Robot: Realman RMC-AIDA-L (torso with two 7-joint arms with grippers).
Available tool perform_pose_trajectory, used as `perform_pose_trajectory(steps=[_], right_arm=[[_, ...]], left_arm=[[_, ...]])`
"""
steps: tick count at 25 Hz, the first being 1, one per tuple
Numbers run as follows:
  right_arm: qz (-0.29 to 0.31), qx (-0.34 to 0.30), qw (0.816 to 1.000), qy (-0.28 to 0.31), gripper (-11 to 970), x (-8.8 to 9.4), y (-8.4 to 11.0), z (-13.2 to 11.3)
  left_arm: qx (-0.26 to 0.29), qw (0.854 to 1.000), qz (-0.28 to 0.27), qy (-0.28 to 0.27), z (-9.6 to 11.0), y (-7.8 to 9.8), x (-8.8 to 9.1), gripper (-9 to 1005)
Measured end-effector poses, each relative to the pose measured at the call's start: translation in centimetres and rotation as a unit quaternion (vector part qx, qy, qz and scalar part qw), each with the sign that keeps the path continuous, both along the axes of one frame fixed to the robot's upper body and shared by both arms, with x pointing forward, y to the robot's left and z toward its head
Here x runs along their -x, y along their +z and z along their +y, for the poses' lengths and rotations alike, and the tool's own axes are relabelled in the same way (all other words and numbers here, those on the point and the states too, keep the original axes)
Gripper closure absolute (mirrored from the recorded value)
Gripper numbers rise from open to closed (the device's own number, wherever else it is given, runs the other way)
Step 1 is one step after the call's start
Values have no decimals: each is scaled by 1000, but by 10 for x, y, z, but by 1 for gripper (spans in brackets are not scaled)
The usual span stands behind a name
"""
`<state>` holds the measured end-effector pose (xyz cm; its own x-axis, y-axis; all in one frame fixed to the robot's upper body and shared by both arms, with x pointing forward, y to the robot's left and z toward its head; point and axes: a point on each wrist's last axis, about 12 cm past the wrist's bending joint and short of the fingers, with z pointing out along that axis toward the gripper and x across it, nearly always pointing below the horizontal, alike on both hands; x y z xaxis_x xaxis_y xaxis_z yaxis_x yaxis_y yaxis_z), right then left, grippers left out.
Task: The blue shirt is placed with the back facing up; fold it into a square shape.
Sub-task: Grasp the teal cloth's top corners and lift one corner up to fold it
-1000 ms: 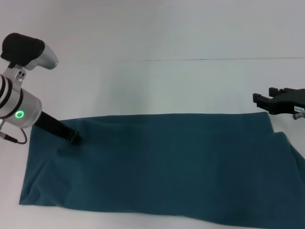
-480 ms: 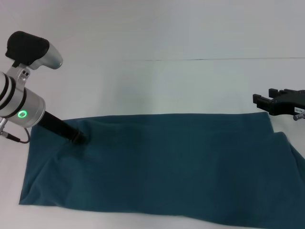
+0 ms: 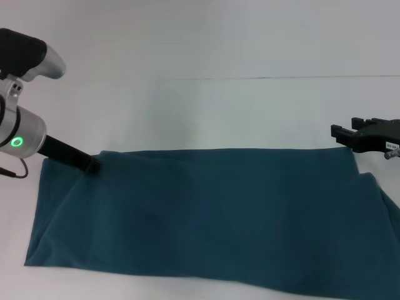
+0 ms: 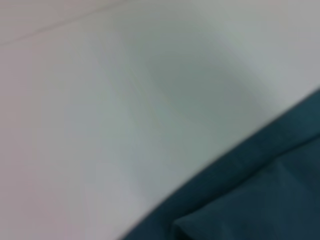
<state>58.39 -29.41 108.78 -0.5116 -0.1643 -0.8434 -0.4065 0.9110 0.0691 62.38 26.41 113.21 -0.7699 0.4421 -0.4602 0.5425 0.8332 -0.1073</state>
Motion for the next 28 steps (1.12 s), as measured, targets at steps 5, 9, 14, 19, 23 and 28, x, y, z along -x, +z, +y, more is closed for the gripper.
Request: perform_pose_trajectory(steps=[5, 9, 14, 19, 23, 28], right_arm=[[-1, -3, 1000, -1, 442, 0, 1, 0], [-3, -3, 1000, -1, 442, 0, 2, 0], [-5, -3, 1000, -2, 442, -1, 2, 0], [-8, -3, 1000, -2, 441, -3, 4, 1], [-8, -3, 1000, 0, 441, -4, 4, 2], [-13, 6, 1000, 2, 441, -4, 4, 0]], left_arm=[[-3, 1000, -7, 10, 4, 1, 0, 939], [-8, 1000, -12, 17, 8, 2, -1, 924], [-19, 999, -16, 27, 14, 2, -1, 904], [-28, 999, -25, 39, 21, 5, -1, 884], [-20, 997, -37, 69, 23, 10, -4, 868], [-13, 997, -40, 58, 9, 25, -13, 849]])
